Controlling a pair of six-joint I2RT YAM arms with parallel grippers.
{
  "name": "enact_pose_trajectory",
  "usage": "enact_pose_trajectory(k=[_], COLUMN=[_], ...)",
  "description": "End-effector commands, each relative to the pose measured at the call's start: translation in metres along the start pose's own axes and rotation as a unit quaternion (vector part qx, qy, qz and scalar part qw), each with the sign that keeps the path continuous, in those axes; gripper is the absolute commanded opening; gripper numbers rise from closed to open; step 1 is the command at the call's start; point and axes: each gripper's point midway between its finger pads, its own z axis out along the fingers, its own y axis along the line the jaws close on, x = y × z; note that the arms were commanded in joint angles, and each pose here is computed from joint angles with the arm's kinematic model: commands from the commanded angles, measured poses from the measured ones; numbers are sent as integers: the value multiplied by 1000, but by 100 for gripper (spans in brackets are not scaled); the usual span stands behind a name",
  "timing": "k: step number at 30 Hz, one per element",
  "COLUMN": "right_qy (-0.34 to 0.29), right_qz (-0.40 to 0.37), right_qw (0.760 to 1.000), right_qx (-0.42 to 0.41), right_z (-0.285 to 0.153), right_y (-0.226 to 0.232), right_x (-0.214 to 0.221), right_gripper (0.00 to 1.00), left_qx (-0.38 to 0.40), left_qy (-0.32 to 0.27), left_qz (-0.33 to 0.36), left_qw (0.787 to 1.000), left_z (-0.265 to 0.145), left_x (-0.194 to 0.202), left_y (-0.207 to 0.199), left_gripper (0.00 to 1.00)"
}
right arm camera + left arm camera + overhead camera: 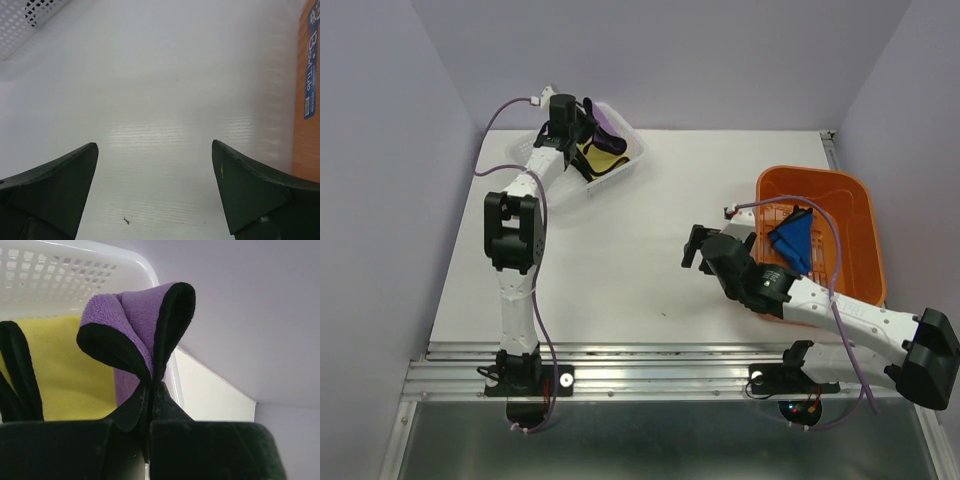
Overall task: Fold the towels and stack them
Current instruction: Neatly place the folded towel into the bin
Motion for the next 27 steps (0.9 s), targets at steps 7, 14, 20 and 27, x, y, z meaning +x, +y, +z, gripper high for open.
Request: enact_pose_trajectory(k=[7,14,20,27], right_qy=[-24,-22,-22,-16], right_qz=[1,-1,0,-2], right_qw=[1000,1000,1000,1000], right_qx=[2,3,1,-4], right_z=[3,3,2,4], right_y=[4,3,4,6], right_x=[-12,-10,-11,-7], right_gripper=[100,100,100,100], left_qx=[64,36,8,-12], left_qy=[-9,-16,-12,0], left_qz=[-27,-28,-26,-38], left_qw=[998,999,1000,999], left_z=[4,9,12,17], left_x=[-12,-6,2,10], left_y=[-39,-18,6,30], left_gripper=[0,0,0,0])
